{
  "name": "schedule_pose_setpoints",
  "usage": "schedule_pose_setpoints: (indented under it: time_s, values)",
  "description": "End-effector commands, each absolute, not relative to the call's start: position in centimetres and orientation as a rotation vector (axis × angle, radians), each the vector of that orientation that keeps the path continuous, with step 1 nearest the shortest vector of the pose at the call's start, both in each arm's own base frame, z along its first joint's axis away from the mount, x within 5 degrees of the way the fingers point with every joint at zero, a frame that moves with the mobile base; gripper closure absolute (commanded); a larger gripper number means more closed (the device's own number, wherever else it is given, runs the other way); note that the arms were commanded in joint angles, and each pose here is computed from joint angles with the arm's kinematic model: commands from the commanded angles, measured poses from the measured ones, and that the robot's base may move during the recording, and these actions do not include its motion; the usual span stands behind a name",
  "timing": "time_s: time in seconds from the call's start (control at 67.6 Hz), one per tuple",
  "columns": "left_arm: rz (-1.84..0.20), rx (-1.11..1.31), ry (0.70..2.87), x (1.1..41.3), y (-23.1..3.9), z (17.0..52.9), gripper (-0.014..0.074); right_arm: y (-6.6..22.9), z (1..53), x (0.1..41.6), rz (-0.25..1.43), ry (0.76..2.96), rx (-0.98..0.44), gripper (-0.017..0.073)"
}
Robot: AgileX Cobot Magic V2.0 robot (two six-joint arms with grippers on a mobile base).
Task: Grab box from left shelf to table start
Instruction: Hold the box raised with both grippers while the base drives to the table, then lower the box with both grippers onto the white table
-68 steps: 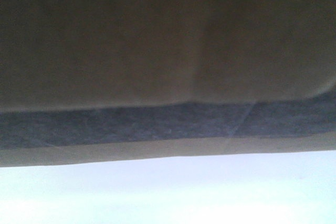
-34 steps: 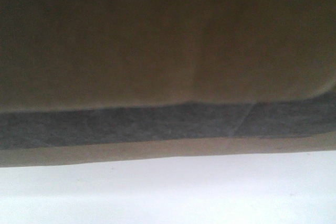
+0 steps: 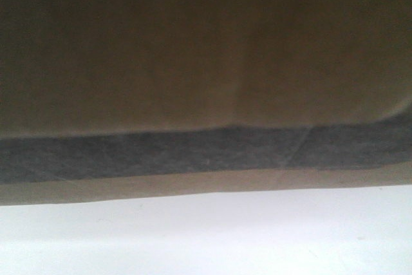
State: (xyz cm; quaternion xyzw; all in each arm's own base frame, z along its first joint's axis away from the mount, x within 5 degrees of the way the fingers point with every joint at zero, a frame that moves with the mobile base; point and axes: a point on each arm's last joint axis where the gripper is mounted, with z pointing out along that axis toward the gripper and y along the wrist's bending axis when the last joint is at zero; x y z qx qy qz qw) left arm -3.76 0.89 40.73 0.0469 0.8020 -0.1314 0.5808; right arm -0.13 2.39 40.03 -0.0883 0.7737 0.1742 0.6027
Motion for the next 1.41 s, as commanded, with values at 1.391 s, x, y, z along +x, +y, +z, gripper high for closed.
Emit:
schedule_pose_setpoints:
  time_s: [1.391]
  values:
    - [-0.355,0.095,1.646,-2.2,0.5,44.3,0.0685,1.9,42.4,0.7,0.328,1.632,-0.165,0.0501]
